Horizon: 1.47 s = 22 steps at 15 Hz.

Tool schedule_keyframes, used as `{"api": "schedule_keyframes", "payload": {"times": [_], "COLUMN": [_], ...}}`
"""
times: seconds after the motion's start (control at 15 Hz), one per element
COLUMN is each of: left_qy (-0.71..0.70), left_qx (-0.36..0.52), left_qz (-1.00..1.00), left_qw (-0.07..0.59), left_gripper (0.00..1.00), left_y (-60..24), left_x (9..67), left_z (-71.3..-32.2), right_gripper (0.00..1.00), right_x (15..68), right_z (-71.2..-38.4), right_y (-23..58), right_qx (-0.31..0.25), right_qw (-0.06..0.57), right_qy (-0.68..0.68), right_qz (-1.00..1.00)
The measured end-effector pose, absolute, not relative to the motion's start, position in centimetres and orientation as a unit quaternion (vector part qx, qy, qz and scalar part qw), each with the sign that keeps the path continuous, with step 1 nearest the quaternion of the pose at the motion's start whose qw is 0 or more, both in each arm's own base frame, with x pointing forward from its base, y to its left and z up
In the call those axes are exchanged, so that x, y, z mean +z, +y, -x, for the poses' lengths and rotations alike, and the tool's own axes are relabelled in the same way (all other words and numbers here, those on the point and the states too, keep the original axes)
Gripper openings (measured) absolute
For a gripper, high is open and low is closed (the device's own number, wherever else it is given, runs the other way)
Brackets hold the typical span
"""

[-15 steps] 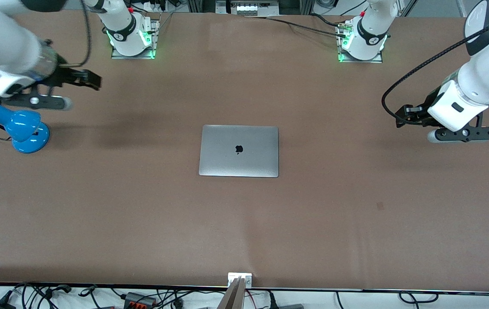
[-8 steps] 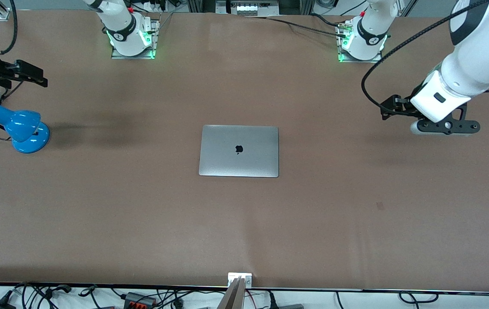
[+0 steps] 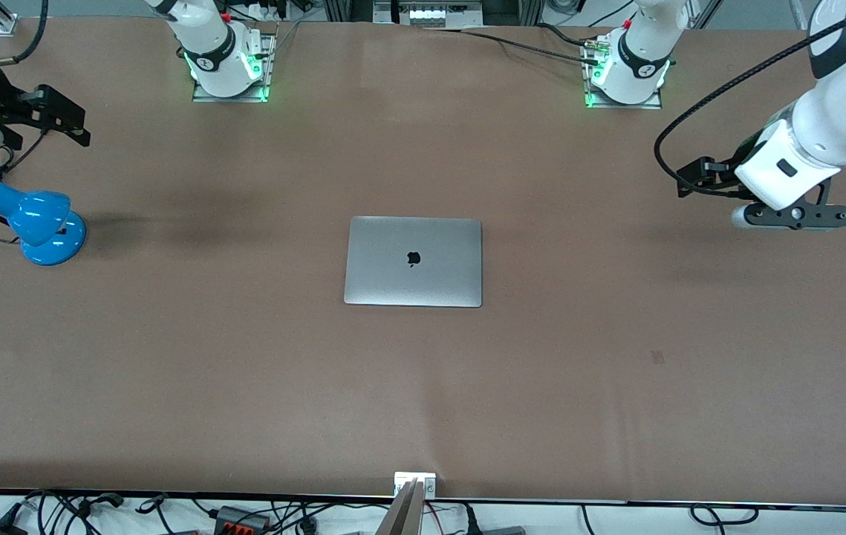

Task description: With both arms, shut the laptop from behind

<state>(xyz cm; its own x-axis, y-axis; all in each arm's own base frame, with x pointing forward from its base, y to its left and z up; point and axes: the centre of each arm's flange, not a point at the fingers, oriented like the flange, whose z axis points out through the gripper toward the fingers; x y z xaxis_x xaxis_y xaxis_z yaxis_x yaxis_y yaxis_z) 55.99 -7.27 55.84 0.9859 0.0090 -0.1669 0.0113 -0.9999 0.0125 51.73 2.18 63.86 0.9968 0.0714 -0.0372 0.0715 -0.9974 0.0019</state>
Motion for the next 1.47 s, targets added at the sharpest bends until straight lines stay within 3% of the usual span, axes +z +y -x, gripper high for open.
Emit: {"api": "schedule_keyframes", "payload": {"times": [0.4, 0.8, 1.47], "left_qy": [0.022, 0.021, 0.014], "left_qx": [-0.058, -0.043, -0.041], "left_qz": [-0.998, -0.999, -0.999], "left_qw": [-0.013, 0.005, 0.005], "left_gripper": [1.00, 1.00, 1.00], "left_y": [-4.4, -2.3, -2.9], "left_x": [57.9, 59.6, 60.0], "left_z": [-56.3, -55.1, -54.4], "right_gripper": [1.00, 1.00, 1.00], "right_x": [58.3, 58.5, 58.4], "right_z": [-54.2, -53.1, -53.0], "right_y": [2.1, 0.7, 0.7], "right_qx": [0.003, -0.027, -0.029], "right_qw": [-0.002, 0.000, 0.000], "right_qy": [0.035, -0.049, -0.036], "right_qz": [-0.999, -0.998, -0.999]}}
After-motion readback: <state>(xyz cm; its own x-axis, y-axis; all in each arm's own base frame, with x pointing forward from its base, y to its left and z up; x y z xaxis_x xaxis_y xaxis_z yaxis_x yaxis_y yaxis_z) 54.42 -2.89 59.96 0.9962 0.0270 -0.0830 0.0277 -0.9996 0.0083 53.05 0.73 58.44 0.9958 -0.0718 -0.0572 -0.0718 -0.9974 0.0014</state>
